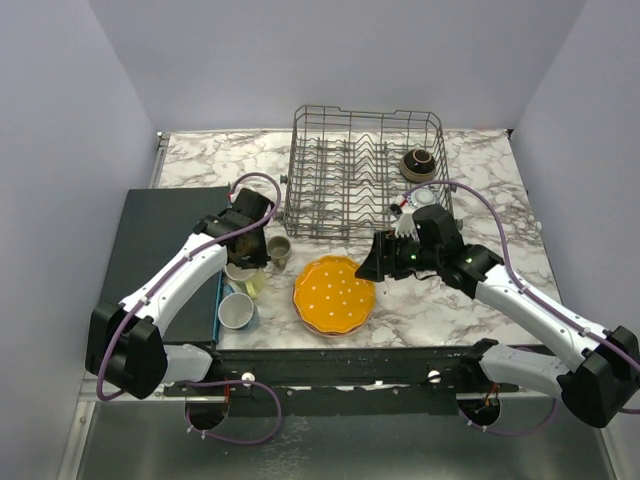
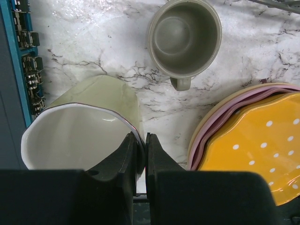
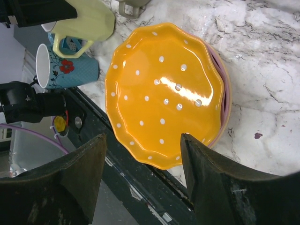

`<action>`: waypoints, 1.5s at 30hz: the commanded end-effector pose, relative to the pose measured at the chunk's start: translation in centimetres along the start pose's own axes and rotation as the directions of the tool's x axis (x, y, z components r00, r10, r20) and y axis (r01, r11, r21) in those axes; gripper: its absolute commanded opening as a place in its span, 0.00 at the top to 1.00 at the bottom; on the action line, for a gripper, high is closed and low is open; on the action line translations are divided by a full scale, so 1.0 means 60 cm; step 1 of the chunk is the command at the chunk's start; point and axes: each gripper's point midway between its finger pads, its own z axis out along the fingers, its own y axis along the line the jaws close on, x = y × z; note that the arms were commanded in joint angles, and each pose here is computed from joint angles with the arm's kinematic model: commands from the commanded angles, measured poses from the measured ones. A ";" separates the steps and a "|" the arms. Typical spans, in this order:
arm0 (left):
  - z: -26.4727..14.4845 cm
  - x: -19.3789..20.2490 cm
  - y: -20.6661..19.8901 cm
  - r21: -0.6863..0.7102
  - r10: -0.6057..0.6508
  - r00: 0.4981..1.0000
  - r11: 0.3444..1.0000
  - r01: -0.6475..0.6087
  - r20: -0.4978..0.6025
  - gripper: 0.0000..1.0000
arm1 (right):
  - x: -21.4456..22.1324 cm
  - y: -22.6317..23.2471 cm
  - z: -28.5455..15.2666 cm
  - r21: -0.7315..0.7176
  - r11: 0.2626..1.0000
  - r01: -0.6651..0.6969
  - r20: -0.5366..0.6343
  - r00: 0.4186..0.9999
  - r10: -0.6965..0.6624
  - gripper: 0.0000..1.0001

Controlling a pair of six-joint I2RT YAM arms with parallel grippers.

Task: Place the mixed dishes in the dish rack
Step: Pick up the cup at the center of the board.

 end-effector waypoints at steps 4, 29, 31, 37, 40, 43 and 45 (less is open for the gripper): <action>-0.045 -0.047 -0.014 0.013 0.020 0.996 1.000 -0.022 0.091 1.00 | -0.012 0.008 0.004 -0.002 1.000 0.011 0.011 1.000 -0.011 0.30; -0.168 -0.039 -0.176 0.154 0.249 0.949 0.948 -0.280 0.193 1.00 | -0.037 -0.028 -0.040 0.190 0.981 0.039 0.069 0.996 -0.053 0.30; -0.175 -0.032 -0.198 0.168 0.275 0.941 0.936 -0.309 0.198 1.00 | -0.038 -0.035 -0.049 0.221 0.975 0.027 0.083 0.995 -0.047 0.30; -0.176 0.001 -0.268 0.179 0.369 0.906 0.896 -0.407 0.209 1.00 | -0.033 -0.063 -0.087 0.329 0.944 -0.029 0.136 0.991 -0.017 0.28; -0.171 0.015 -0.306 0.172 0.414 0.884 0.875 -0.453 0.218 1.00 | -0.036 -0.079 -0.114 0.394 0.916 -0.069 0.188 0.982 -0.007 0.27; -0.174 0.030 -0.351 0.183 0.456 0.859 0.847 -0.499 0.234 1.00 | -0.038 -0.090 -0.142 0.435 0.892 -0.125 0.250 0.968 0.014 0.26; -0.172 0.040 -0.379 0.187 0.479 0.843 0.830 -0.525 0.244 1.00 | -0.038 -0.097 -0.161 0.456 0.875 -0.163 0.293 0.956 0.026 0.26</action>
